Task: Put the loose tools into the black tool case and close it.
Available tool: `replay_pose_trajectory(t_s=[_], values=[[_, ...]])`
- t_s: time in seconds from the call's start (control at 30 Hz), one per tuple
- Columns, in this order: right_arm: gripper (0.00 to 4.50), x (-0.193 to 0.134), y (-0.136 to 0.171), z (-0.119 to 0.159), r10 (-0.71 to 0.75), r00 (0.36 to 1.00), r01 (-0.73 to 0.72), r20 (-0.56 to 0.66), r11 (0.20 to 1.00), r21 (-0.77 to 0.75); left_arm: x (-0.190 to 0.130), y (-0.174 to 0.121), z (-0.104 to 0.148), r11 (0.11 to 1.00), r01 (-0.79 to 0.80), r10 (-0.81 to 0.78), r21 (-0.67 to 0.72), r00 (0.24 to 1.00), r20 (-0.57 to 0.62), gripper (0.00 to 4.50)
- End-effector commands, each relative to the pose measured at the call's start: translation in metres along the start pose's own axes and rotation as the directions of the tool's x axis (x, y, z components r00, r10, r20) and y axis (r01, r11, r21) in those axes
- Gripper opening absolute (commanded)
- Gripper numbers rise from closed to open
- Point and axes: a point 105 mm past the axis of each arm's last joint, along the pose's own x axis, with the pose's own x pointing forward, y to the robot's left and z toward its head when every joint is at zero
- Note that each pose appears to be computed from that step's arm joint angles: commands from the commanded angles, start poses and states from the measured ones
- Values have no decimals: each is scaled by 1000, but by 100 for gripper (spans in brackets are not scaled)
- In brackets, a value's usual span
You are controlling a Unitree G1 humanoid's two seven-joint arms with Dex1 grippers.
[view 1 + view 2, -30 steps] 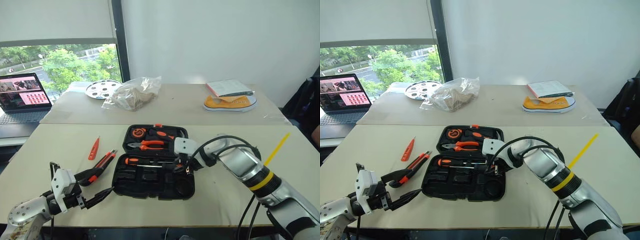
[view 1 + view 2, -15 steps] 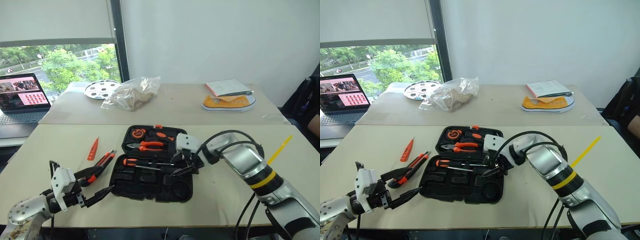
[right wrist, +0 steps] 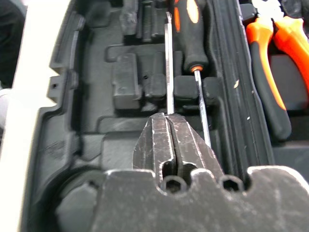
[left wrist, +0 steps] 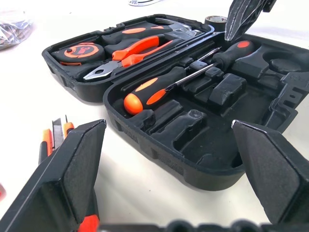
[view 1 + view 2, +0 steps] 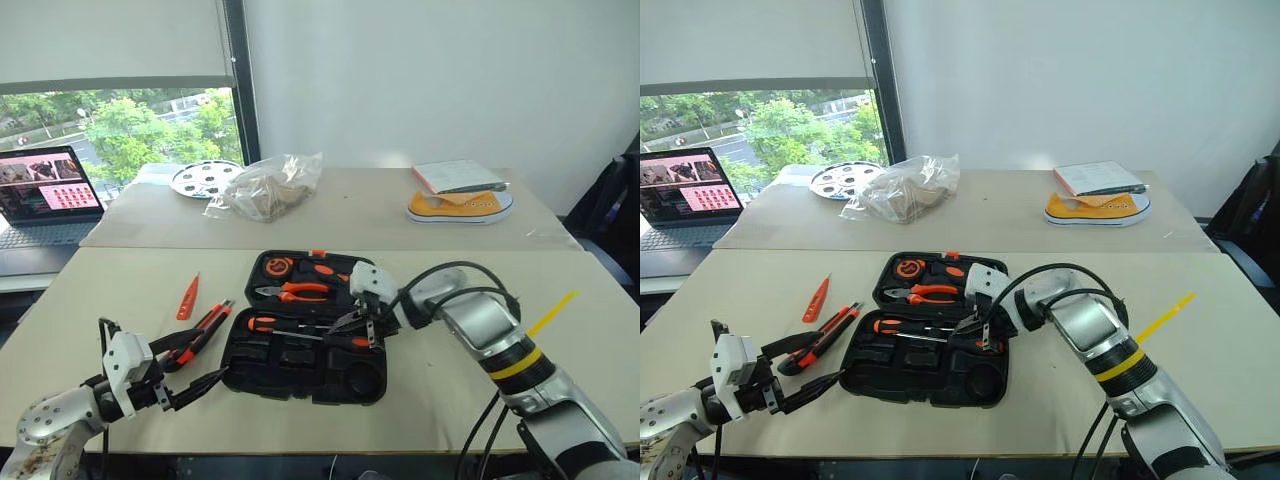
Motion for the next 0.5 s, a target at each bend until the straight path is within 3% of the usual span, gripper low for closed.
replay_pose_trajectory(t_s=[0.03,0.4,0.5], values=[[6,9,1,-4,0,1000,-1,-17,1000,-20,-2,1,4,1000,-2,2,27,1000,-1,450],[6,27,3,-13,30,999,-30,-33,999,20,-8,2,2,999,-39,39,29,999,-18,450],[6,12,7,21,49,979,-41,199,998,-46,-17,5,3,996,-85,86,27,996,-15,450]])
